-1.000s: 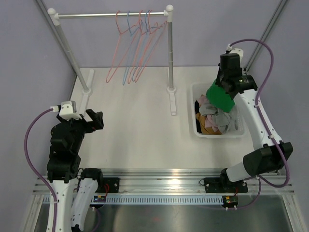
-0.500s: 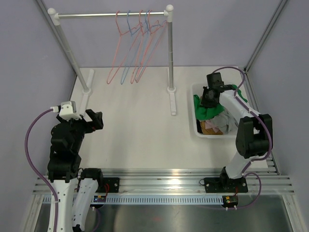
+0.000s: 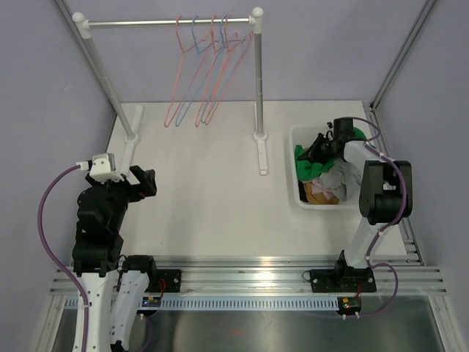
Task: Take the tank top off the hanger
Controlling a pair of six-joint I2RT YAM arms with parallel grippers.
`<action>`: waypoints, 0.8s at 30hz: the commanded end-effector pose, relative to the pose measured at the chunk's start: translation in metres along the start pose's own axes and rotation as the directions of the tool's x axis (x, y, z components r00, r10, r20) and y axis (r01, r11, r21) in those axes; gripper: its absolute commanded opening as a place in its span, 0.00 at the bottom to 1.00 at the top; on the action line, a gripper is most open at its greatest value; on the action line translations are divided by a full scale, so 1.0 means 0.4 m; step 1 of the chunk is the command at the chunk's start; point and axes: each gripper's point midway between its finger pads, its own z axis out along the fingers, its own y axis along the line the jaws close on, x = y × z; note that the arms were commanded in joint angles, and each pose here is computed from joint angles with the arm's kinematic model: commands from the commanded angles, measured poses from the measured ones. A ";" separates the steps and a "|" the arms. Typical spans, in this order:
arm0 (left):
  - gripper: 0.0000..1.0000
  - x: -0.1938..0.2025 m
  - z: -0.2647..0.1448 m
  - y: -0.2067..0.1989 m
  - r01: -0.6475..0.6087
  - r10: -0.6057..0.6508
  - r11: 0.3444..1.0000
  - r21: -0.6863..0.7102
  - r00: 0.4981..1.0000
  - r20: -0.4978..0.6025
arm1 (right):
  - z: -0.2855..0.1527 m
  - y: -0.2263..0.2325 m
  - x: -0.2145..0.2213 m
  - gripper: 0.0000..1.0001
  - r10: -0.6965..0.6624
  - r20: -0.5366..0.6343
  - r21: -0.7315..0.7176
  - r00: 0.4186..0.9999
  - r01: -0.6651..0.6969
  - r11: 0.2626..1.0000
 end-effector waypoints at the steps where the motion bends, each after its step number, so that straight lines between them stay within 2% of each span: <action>1: 0.99 -0.029 0.005 -0.011 -0.008 0.007 1.000 0.024 0.999 0.049 | 0.050 -0.079 0.096 0.00 0.134 -0.130 0.027 0.982 -0.131 0.991; 5: 0.99 -0.027 0.007 -0.012 -0.008 0.006 1.000 0.026 0.999 0.043 | 0.007 -0.082 0.062 0.00 0.091 -0.056 0.094 0.994 -0.086 0.992; 9: 0.99 -0.029 0.007 -0.014 -0.007 0.005 1.000 0.030 0.999 0.047 | -0.020 -0.031 0.033 0.02 0.054 -0.031 0.052 0.998 -0.052 0.997; 10: 0.99 -0.027 0.008 -0.015 -0.007 0.005 0.999 0.032 0.999 0.043 | -0.031 -0.038 0.014 0.10 0.027 -0.001 0.093 1.000 -0.027 0.995; 12: 0.99 -0.024 0.011 -0.016 -0.006 0.005 0.999 0.035 0.999 0.036 | -0.061 -0.013 -0.026 0.34 -0.007 0.044 0.116 0.999 0.002 0.993; 13: 0.99 -0.024 0.012 -0.016 -0.006 0.005 0.999 0.035 0.999 0.035 | -0.079 -0.013 -0.043 0.53 -0.015 0.064 0.148 0.998 0.006 0.989; 14: 0.99 -0.023 0.012 -0.016 -0.007 0.006 0.999 0.036 0.999 0.032 | -0.084 -0.024 -0.041 0.58 -0.014 0.067 0.175 0.998 0.002 0.985; 19: 0.99 -0.025 0.012 -0.020 -0.007 0.005 0.999 0.045 0.999 0.037 | -0.145 -0.005 -0.087 0.66 -0.037 0.144 0.223 0.989 0.004 0.975; 21: 0.99 -0.022 0.015 -0.020 -0.005 0.003 0.999 0.045 1.000 0.031 | -0.189 0.032 -0.112 0.89 -0.059 0.178 0.211 0.982 0.020 0.977; 24: 0.99 -0.019 0.019 -0.019 -0.004 0.003 0.999 0.043 1.000 0.020 | -0.253 0.080 -0.145 0.93 -0.094 0.232 0.199 0.968 0.047 0.979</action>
